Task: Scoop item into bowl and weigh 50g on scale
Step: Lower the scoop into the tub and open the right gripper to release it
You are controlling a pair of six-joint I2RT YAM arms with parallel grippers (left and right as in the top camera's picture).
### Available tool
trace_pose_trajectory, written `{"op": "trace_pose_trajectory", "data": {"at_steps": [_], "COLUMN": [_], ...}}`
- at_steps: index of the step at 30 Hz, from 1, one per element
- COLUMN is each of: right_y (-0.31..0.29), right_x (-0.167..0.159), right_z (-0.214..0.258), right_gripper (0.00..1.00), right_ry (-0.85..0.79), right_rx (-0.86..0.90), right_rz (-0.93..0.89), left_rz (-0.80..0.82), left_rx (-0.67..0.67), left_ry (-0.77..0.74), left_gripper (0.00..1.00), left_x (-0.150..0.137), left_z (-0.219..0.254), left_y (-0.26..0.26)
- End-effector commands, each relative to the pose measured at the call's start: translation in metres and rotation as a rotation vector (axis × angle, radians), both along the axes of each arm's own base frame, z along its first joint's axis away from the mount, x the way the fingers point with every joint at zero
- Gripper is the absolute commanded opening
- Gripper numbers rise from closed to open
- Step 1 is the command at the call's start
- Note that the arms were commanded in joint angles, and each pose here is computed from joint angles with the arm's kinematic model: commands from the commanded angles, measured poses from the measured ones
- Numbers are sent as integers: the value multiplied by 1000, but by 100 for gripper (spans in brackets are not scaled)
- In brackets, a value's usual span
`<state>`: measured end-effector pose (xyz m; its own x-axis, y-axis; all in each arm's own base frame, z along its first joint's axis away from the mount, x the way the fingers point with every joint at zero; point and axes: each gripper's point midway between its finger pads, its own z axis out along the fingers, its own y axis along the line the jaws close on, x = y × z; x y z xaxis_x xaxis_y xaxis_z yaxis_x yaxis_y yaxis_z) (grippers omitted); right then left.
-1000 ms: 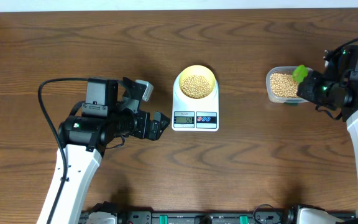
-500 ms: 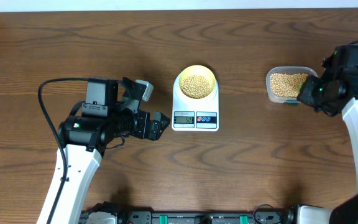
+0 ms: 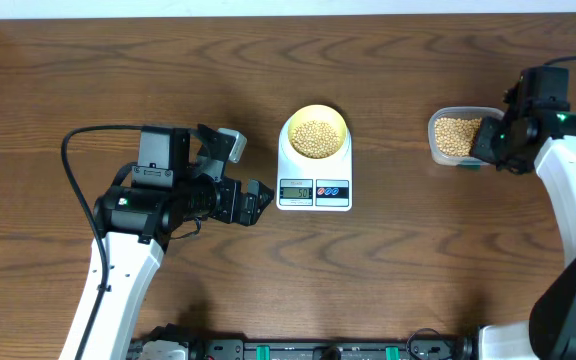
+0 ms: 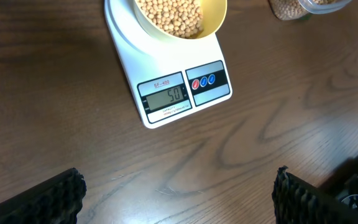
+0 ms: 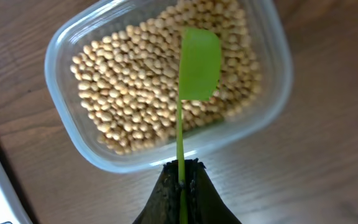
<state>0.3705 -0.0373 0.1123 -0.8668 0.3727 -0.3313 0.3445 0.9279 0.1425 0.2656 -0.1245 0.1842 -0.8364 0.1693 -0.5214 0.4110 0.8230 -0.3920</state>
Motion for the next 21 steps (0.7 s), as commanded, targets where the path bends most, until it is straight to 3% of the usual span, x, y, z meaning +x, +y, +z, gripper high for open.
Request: {"op": "trace_pose_trajectory", "data": {"at_steps": [1,9,13,21], "right_y": [8,8,8,8], "right_x": [5,6,6,6], "right_z": [-2,-3,-3,-3], "right_gripper": [4,10,41,61], "right_ry": [-8,-10,-9,-9], "right_rx": [19,18,18,18], "right_rz": [35,35,35,35], "left_rz": [-23,-23,-23,-23], "left_rx": [-7,-7,-7,-7], "left_ry": [-7,-8,-8,-8], "left_gripper": [98,98,98,98], "left_x": [-1,-1,-1,-1], "left_z": [1,2,2,2], "left_y": [-3,-3,-3,-3]}}
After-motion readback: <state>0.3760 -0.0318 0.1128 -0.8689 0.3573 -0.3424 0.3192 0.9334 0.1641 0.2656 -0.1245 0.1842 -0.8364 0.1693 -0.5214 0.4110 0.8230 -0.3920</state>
